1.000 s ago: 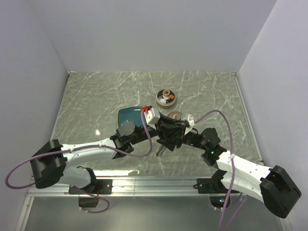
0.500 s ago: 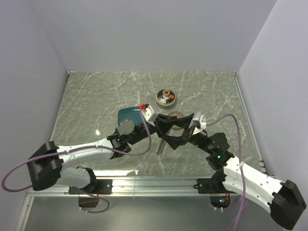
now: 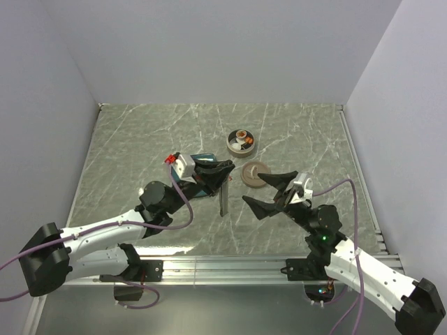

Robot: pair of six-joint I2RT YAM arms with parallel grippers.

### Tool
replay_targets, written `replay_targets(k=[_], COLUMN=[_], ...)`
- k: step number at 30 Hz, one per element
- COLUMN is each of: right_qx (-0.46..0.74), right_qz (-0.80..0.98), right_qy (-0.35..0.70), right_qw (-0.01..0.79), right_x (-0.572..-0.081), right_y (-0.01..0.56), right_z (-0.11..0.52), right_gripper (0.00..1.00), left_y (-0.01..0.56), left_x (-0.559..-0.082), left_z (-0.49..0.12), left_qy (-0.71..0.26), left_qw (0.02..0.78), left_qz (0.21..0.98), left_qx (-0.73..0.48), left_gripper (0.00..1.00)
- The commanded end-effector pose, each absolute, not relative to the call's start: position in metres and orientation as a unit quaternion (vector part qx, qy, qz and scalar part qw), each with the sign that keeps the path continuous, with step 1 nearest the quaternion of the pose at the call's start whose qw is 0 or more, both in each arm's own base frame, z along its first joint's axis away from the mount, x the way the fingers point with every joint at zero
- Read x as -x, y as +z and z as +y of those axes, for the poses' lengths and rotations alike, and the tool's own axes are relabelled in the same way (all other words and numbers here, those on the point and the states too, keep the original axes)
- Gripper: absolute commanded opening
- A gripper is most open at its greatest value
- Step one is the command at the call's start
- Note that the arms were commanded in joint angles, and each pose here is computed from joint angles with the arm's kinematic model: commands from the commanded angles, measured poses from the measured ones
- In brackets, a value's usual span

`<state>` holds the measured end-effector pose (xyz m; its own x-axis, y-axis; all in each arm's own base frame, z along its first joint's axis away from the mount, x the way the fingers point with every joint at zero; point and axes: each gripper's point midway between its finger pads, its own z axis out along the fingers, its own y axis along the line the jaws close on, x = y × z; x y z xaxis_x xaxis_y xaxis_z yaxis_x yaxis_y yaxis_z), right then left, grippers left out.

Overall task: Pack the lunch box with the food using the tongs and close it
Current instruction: Pass the clamp from the right arm to the left, then pass the clamp from the left arm to the right

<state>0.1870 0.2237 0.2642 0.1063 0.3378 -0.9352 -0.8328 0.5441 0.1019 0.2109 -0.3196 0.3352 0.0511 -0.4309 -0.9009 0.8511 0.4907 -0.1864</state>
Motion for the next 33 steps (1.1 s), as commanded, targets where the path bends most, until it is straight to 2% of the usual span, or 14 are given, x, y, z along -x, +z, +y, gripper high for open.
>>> replay_targets(k=[1, 6, 14, 25, 33], right_qx=[0.27, 0.318, 0.326, 0.332, 0.351], right_qz=[0.484, 0.463, 0.453, 0.434, 0.427], right_qy=[0.431, 0.476, 0.494, 0.517, 0.553], right_qw=[0.712, 0.677, 0.666, 0.658, 0.623], right_x=[-0.174, -0.161, -0.161, -0.151, -0.142], right_y=[0.27, 0.265, 0.265, 0.269, 0.266], right_z=[0.229, 0.248, 0.257, 0.259, 0.27], right_gripper=[1.0, 1.0, 1.0, 1.0, 1.0], left_y=[0.38, 0.394, 0.41, 0.414, 0.415], left_x=[-0.186, -0.161, -0.13, -0.115, -0.114], left_z=[-0.307, -0.302, -0.285, -0.277, -0.279], left_qy=[-0.528, -0.586, -0.632, -0.655, -0.658], left_qw=[0.703, 0.679, 0.662, 0.653, 0.652], left_qz=[0.427, 0.373, 0.319, 0.291, 0.282], left_qx=[-0.212, -0.238, -0.245, -0.247, -0.249], left_gripper=[0.21, 0.22, 0.22, 0.2, 0.2])
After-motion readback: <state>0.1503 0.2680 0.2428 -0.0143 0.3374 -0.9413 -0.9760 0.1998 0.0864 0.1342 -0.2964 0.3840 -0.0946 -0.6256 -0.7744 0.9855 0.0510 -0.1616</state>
